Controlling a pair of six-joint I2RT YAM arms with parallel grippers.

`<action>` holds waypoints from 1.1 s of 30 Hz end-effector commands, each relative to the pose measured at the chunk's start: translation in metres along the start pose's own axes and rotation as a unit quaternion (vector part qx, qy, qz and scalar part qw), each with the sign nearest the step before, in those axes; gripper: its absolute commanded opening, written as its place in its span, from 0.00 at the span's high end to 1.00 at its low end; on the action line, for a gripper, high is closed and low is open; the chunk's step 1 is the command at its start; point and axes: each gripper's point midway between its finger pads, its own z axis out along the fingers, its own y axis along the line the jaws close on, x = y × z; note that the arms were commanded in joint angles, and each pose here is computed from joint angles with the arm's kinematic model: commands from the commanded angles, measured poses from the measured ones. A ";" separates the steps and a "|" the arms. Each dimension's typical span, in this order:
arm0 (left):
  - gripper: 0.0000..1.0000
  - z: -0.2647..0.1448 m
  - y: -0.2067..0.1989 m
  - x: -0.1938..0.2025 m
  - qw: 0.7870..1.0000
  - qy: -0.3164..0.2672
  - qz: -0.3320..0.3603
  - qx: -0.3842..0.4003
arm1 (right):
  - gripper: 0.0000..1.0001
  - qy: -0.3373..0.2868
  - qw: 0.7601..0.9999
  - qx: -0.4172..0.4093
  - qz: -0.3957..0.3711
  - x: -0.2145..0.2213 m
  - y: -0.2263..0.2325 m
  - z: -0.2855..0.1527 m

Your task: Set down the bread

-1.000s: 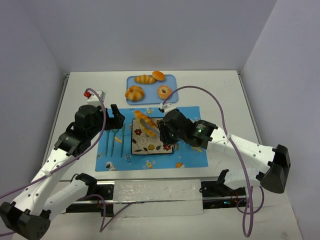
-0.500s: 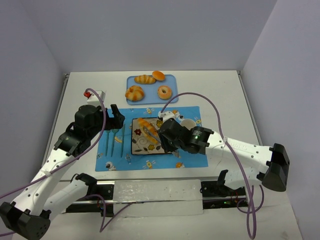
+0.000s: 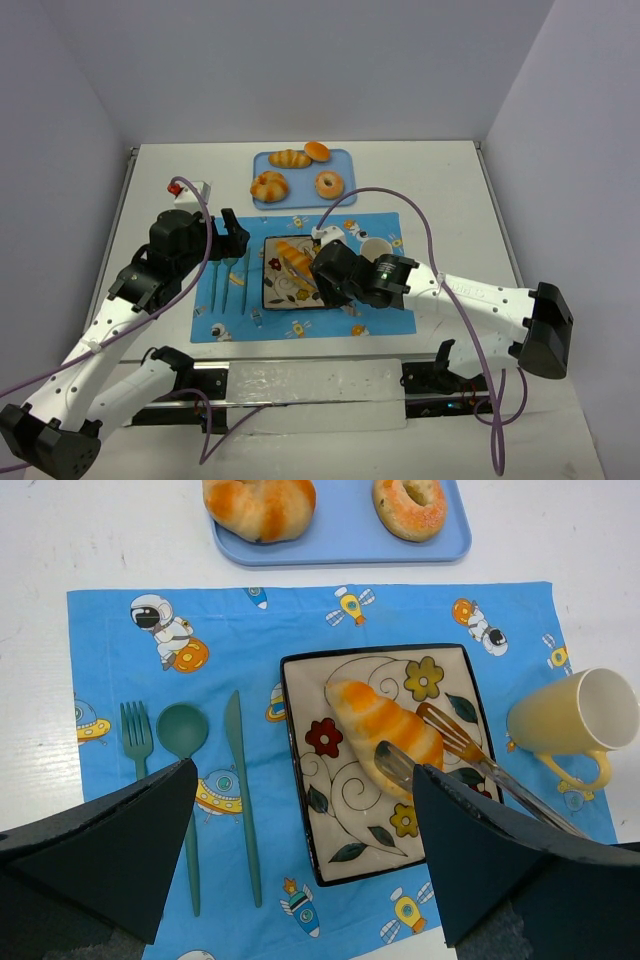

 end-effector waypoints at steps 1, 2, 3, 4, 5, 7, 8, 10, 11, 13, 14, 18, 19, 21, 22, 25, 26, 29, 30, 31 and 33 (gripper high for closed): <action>0.01 -0.001 0.000 -0.007 1.000 -0.014 0.000 0.001 | 0.50 -0.020 1.000 0.008 0.005 -0.007 0.000 -0.001; 0.01 -0.001 0.000 -0.008 1.000 -0.015 0.000 0.001 | 0.50 -0.020 1.000 0.006 0.005 -0.007 0.000 -0.002; 0.01 -0.001 0.000 -0.008 1.000 -0.015 0.000 0.001 | 0.49 -0.022 1.000 0.006 0.005 -0.008 0.000 -0.003; 0.01 -0.001 0.000 -0.008 1.000 -0.015 -0.001 0.001 | 0.49 -0.023 1.000 0.005 0.006 -0.008 0.001 -0.003; 0.01 -0.001 -0.001 -0.008 1.000 -0.015 -0.001 0.001 | 0.49 -0.021 1.000 0.005 0.004 -0.007 0.000 -0.003; 0.01 0.000 0.000 -0.007 1.000 -0.014 0.000 0.001 | 0.48 -0.023 1.000 0.004 0.004 -0.008 0.001 -0.004; 0.01 -0.001 0.000 -0.007 1.000 -0.014 0.000 0.001 | 0.48 -0.023 1.000 0.005 0.004 -0.008 0.001 -0.005; 0.01 -0.001 -0.001 -0.008 1.000 -0.015 0.000 0.002 | 0.48 -0.022 1.000 0.006 0.003 -0.008 0.000 -0.005; 0.01 0.000 0.000 -0.007 1.000 -0.014 -0.001 0.001 | 0.48 -0.021 1.000 0.005 0.002 -0.007 0.001 -0.004; 0.01 -0.001 -0.001 -0.008 1.000 -0.014 -0.001 0.002 | 0.47 -0.018 1.000 0.005 -0.001 -0.006 0.001 -0.003; 0.01 0.000 -0.001 -0.007 1.000 -0.014 0.000 0.003 | 0.46 -0.018 1.000 0.005 -0.001 -0.006 0.002 -0.004; 0.01 0.000 -0.001 -0.007 1.000 -0.013 0.000 0.002 | 0.45 -0.018 1.000 0.002 -0.003 -0.006 0.004 -0.004; 0.01 0.000 -0.001 -0.007 1.000 -0.014 0.000 0.003 | 0.44 -0.020 1.000 0.001 -0.002 -0.006 0.004 -0.004; 0.01 0.000 -0.001 -0.007 1.000 -0.014 0.000 0.003 | 0.43 -0.018 1.000 0.002 -0.002 -0.006 0.004 -0.004; 0.01 -0.001 -0.001 -0.007 1.000 -0.014 0.000 0.003 | 0.43 -0.019 1.000 0.002 -0.002 -0.007 0.005 -0.004; 0.01 -0.001 -0.001 -0.007 1.000 -0.013 0.000 0.004 | 0.42 -0.017 1.000 0.003 -0.005 -0.006 0.005 -0.004; 0.01 0.000 -0.001 -0.007 1.000 -0.013 0.000 0.004 | 0.42 -0.017 1.000 0.003 -0.006 -0.006 0.005 -0.004; 0.01 0.000 -0.001 -0.007 1.000 -0.013 0.000 0.005 | 0.41 -0.017 1.000 0.002 -0.008 -0.006 0.006 -0.005; 0.01 0.000 -0.001 -0.007 1.000 -0.013 0.000 0.005 | 0.41 -0.017 1.000 0.002 -0.009 -0.006 0.007 -0.005; 0.01 0.000 -0.001 -0.007 1.000 -0.013 0.000 0.005 | 0.41 -0.018 1.000 0.002 -0.009 -0.007 0.008 -0.006; 0.01 0.000 -0.001 -0.007 1.000 -0.013 0.000 0.005 | 0.41 -0.019 1.000 0.002 -0.010 -0.008 0.008 -0.006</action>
